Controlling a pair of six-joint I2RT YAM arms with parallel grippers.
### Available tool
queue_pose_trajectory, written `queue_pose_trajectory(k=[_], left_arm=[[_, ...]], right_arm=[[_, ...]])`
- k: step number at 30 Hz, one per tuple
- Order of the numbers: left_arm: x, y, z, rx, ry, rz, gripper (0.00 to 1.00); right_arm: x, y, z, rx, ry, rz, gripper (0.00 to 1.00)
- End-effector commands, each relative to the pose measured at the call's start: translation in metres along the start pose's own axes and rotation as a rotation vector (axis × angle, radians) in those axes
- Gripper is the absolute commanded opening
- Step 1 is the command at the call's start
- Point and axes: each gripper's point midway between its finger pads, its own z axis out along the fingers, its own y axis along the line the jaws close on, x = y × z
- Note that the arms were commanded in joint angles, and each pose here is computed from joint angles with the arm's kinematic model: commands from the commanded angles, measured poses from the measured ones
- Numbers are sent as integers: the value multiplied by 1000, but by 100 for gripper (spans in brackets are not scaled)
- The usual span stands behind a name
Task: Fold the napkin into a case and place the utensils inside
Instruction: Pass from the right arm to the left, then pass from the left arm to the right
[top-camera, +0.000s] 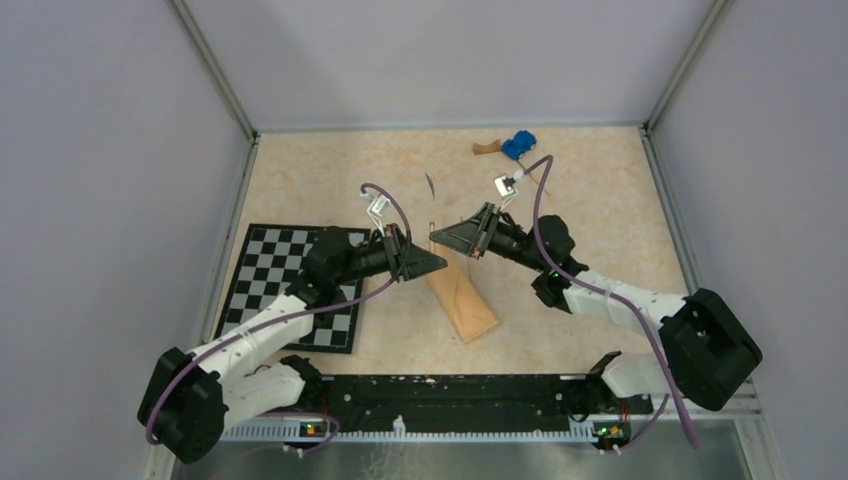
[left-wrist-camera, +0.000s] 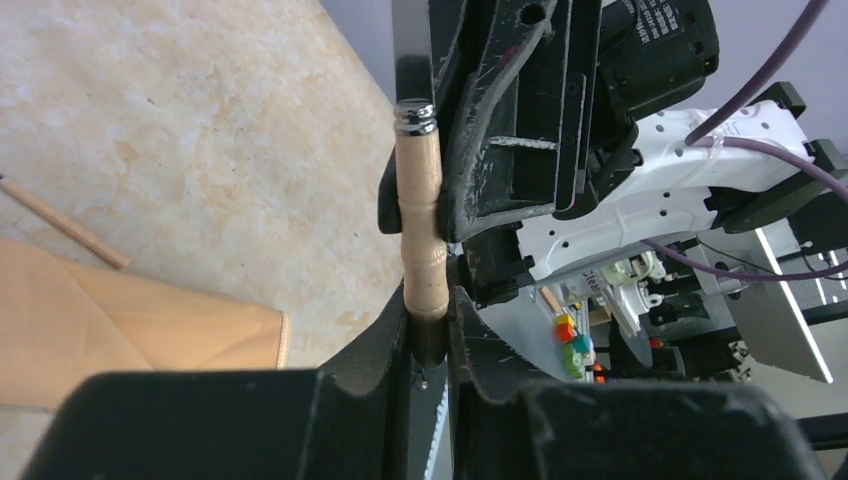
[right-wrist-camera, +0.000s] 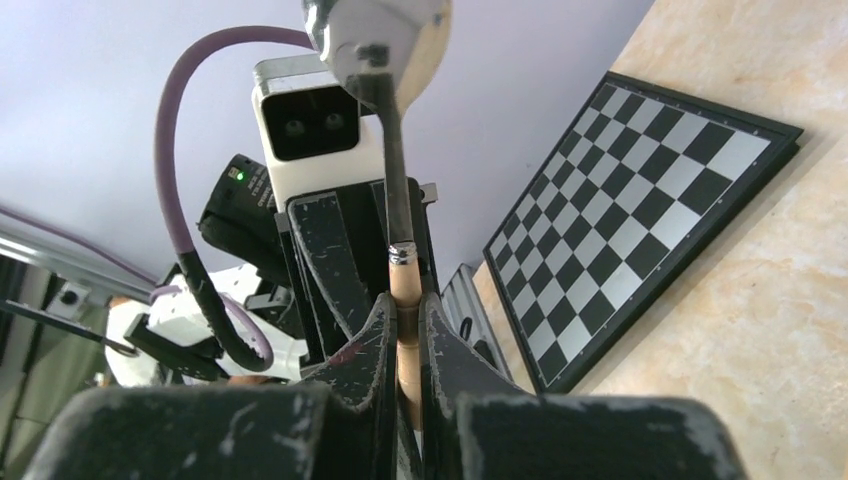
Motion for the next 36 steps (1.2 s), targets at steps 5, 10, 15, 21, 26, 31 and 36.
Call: queue_pose_trajectory(k=[5,10,15,21,26,31,36], left_arm=[[-27,19,-15,-206,-33,343,0],[-22,53,-56,-481,203,691,0],[-11,59,-76,-632,418,926,0],[-6,57,-82,-701,520,1201,0],[12,60,-78,-679,643,1321,0],[27,62,-71,-630,742,1371,0],[43,62,-62,-586,800,1394,0]], right_arm=[[19,22,-14,24,100,-98,24],[5,-31,-69,522,272,-373,54],[-45,-17,-125,846,412,-471,67],[-73,30,-129,831,502,-472,68],[-33,23,-113,668,661,-337,64],[-20,21,-106,604,703,-276,58],[6,8,-106,578,783,-213,51]])
